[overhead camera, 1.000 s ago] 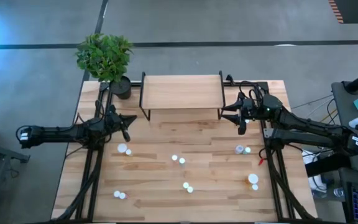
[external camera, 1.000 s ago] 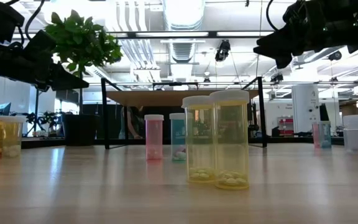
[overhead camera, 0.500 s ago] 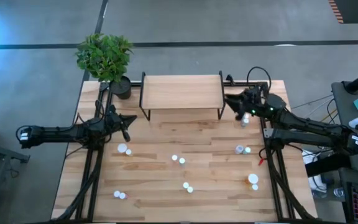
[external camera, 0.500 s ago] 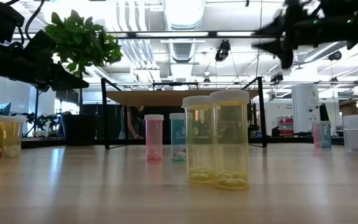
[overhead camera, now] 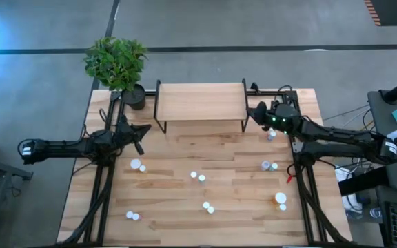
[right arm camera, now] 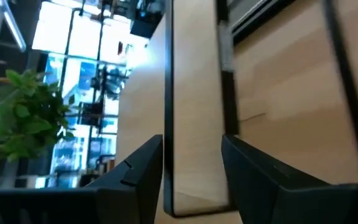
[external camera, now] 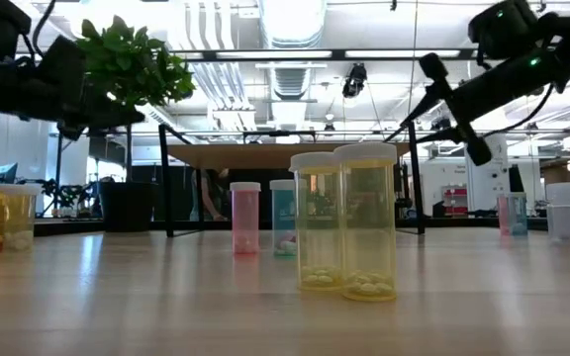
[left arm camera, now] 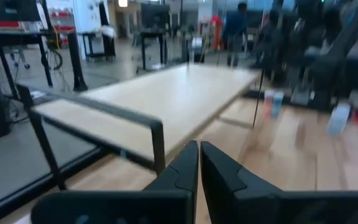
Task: Pick and place medicine bottles onto shelf by color
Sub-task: Put the orange pill bottle on the shelf
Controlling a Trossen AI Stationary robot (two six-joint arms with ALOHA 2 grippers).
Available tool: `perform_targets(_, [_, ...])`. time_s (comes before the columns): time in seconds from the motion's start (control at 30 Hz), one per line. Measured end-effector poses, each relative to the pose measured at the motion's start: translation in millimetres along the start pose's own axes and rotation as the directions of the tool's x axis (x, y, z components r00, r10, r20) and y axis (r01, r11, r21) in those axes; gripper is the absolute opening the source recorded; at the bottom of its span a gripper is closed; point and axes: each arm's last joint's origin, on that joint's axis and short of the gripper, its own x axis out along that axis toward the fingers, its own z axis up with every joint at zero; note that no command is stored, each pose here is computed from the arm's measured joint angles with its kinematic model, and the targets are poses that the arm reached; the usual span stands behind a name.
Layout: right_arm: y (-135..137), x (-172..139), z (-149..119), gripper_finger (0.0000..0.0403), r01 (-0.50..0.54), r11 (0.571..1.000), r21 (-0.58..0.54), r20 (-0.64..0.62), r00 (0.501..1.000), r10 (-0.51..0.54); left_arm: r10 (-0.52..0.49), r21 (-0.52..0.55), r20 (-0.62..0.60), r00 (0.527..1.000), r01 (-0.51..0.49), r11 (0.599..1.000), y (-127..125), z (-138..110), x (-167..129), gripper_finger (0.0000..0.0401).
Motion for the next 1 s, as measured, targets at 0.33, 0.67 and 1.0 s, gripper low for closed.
perform_targets(0.33, [14, 8, -2, 0.0155, -0.196, 0.979, -0.055, -0.084, 0.978, 0.191, 0.151, -0.045, 0.066, 0.986, -0.148, 0.988, 3, 7, 1, 0.0002])
perform_targets(0.67, [2, 4, -6, 0.0155, -0.111, 0.96, -0.256, -0.188, 0.98, 0.063, 0.098, -0.161, 0.035, 0.995, -0.091, 0.983, -2, 8, 8, 0.0002])
perform_targets(1.0, [6, -5, -2, 0.0155, -0.124, 0.853, -0.507, -0.112, 0.991, 0.077, 0.072, -0.315, -0.038, 0.997, -0.08, 0.946, -6, 3, 15, 0.0002])
